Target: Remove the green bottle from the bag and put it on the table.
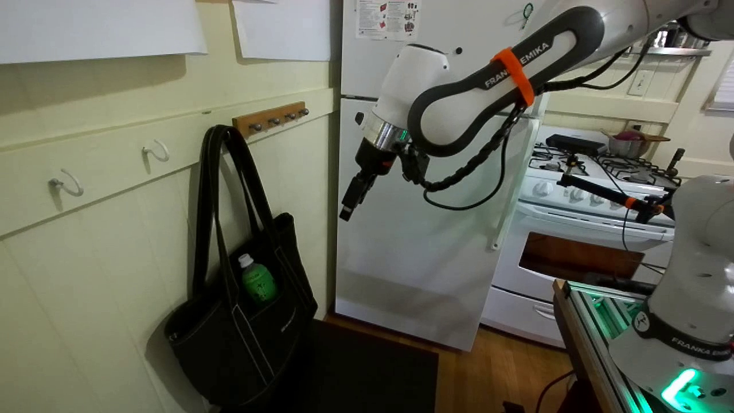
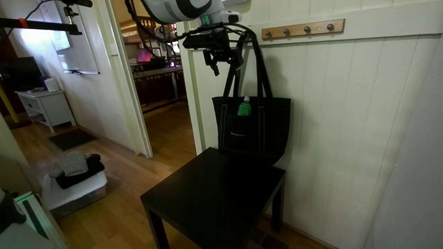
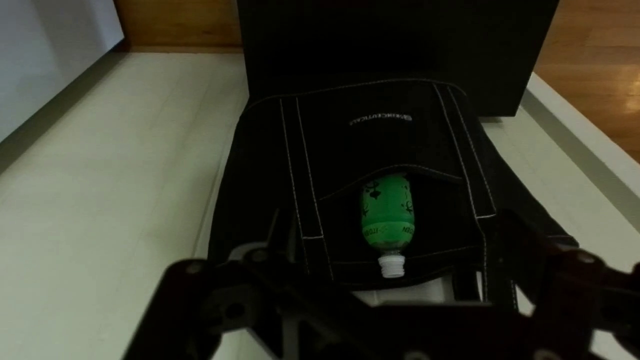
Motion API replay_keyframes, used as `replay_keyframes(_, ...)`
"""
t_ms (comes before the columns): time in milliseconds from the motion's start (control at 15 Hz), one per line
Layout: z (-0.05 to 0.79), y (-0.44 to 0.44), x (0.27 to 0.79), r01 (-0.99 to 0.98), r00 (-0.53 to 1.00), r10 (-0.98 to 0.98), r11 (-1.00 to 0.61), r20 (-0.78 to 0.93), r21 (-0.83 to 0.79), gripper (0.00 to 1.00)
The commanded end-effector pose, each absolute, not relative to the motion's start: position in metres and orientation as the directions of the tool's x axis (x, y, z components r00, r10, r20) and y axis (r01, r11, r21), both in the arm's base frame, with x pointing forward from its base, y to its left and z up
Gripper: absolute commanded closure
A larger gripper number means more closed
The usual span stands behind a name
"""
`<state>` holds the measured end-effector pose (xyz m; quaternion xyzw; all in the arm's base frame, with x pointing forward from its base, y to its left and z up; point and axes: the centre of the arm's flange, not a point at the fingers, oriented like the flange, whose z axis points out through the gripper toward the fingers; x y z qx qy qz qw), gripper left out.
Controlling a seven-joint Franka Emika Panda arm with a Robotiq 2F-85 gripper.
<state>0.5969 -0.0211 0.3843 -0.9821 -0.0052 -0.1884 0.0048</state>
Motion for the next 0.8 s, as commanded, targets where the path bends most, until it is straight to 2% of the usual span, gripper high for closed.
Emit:
replay_keyframes(0,0.351,-0.027,0.634,0.043,0.915,0.039,-0.999,0.403,0.000,0.00)
replay_keyframes(733,0.288,-0.003,0.717,0.176,0.899,0.166,-0.984,0.405,0.012,0.00)
